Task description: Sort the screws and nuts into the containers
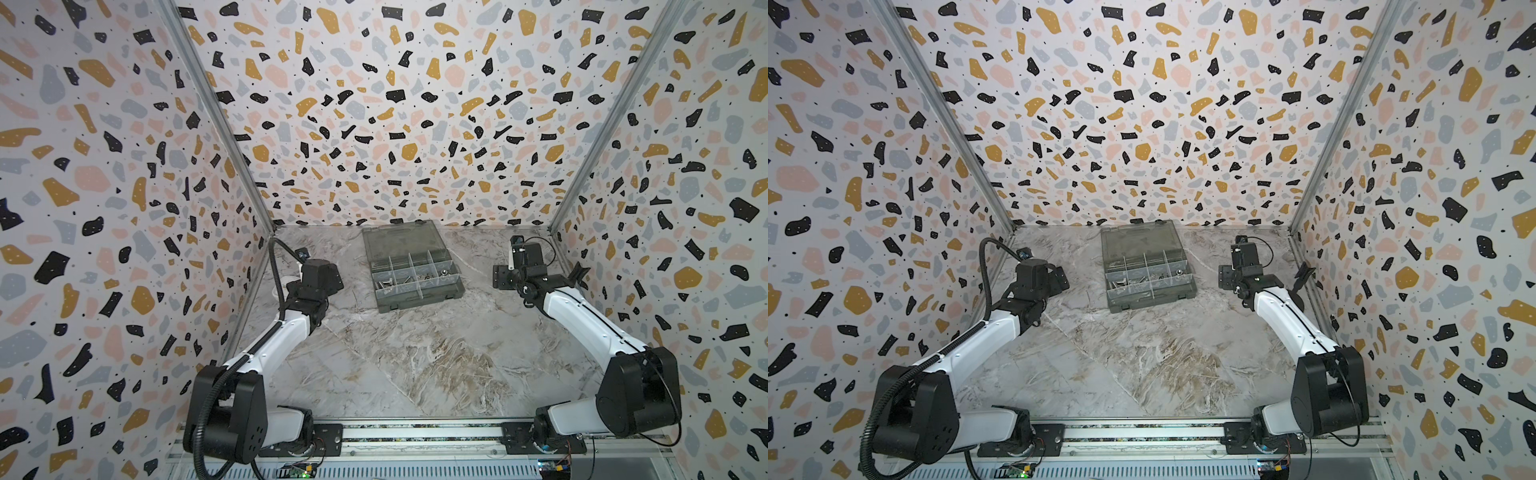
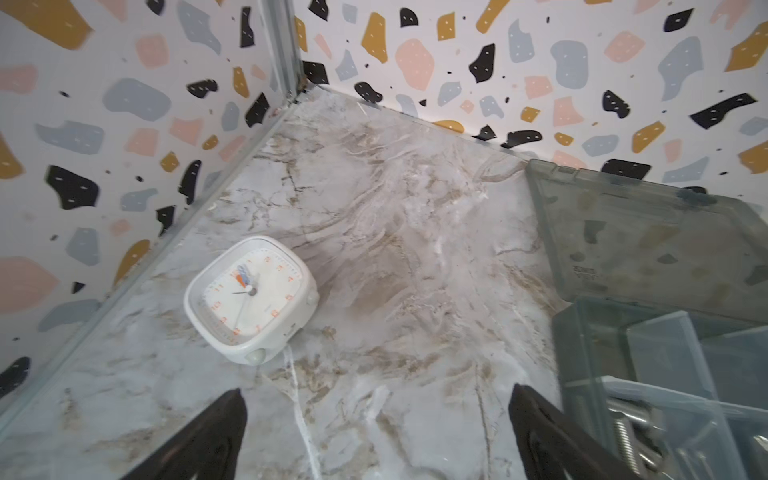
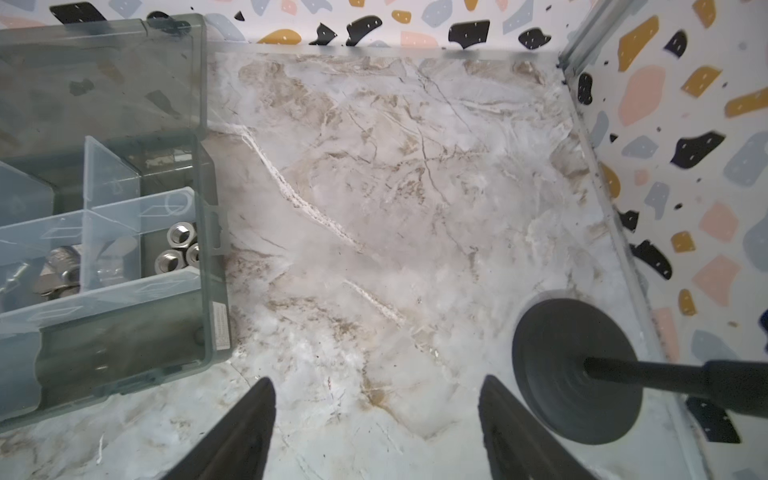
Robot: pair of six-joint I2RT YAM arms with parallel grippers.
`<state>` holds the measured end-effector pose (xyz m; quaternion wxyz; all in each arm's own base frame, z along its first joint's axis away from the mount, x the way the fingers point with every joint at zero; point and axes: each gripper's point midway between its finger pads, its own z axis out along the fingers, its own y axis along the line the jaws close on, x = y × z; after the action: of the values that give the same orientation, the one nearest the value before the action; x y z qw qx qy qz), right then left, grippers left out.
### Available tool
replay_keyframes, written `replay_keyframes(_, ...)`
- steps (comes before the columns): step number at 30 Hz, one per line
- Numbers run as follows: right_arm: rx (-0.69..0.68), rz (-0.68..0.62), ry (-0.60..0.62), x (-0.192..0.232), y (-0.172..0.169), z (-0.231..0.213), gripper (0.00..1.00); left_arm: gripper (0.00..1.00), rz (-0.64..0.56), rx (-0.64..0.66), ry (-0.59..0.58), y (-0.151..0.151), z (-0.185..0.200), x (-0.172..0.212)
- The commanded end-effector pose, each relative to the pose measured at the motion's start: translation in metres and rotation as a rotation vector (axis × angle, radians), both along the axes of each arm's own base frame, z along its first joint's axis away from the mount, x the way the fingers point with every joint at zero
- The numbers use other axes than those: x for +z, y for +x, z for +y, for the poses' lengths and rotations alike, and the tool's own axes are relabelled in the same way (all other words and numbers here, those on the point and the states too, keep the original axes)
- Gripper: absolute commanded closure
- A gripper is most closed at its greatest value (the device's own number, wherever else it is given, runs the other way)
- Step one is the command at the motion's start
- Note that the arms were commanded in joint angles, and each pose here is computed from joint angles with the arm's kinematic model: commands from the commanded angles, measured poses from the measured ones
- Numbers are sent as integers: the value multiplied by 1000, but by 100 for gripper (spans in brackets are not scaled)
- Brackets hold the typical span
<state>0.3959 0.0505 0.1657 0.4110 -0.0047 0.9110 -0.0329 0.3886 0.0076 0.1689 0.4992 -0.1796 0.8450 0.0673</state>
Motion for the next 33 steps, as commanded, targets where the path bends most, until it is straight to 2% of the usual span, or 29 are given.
replay_keyframes(1, -35, -245, 0, 34, 5, -14, 1, 0, -263, 129, 119, -3, 29, 55)
replay_keyframes(3, -54, -324, -48, 36, -2, -26, 1, 1, -274, 140, 175, -10, 35, 50)
replay_keyframes(7, -69, -331, -130, 20, -9, -42, 1, 0, -235, 143, 211, -14, 41, 26)
replay_keyframes(10, -29, -341, -96, 1, -11, -39, 1, 0, -230, 136, 208, -12, 40, 9)
replay_keyframes(15, 41, -430, 16, -22, -20, -29, 1, 0, -272, 153, 196, -14, 43, -8)
replay_keyframes(19, 19, -463, 33, -39, -29, -40, 1, 1, -307, 121, 171, -20, 40, -25)
replay_keyframes(23, 22, -537, 56, -29, -27, -44, 1, 0, -372, 99, 158, -30, 38, -30)
replay_keyframes(27, 16, -553, 43, -35, -18, -50, 1, 0, -358, 7, 165, -24, 24, -39)
replay_keyframes(28, 50, -537, 37, -37, -16, -43, 1, 0, -351, -16, 169, -24, 21, -42)
replay_keyframes(30, 115, -555, 33, -41, -21, -32, 1, 0, -339, -33, 170, -23, 18, -46)
replay_keyframes(33, 99, -602, 40, -40, -31, -35, 1, 0, -316, -46, 180, -22, 15, -52)
